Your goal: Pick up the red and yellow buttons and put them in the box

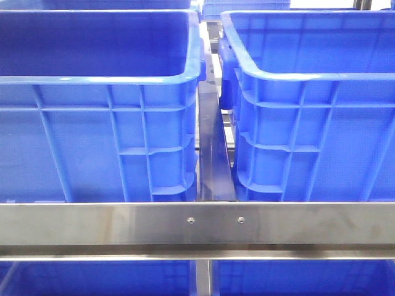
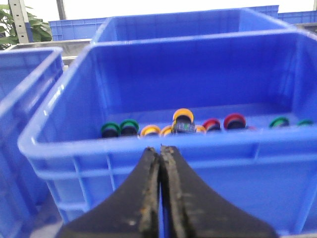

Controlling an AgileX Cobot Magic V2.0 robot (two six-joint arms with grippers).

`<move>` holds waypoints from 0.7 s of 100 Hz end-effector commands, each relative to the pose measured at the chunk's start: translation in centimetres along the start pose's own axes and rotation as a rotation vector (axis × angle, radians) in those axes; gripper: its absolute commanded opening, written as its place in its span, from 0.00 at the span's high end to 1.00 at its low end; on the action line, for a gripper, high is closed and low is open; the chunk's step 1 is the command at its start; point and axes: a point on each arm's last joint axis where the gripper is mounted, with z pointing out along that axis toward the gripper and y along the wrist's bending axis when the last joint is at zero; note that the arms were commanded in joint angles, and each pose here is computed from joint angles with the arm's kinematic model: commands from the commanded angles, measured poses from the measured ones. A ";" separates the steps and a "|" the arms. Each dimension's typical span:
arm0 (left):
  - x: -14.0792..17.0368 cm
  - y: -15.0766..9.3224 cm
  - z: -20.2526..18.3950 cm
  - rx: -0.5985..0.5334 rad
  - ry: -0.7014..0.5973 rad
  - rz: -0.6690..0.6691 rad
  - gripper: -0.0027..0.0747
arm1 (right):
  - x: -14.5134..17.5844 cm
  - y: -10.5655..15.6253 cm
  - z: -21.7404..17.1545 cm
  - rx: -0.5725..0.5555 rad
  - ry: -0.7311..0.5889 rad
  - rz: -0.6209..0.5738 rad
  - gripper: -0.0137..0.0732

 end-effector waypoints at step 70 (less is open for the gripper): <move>-17.2 0.2 8.9 0.008 0.453 -0.017 0.99 | -1.6 0.2 -0.3 -0.014 -0.126 -0.014 0.98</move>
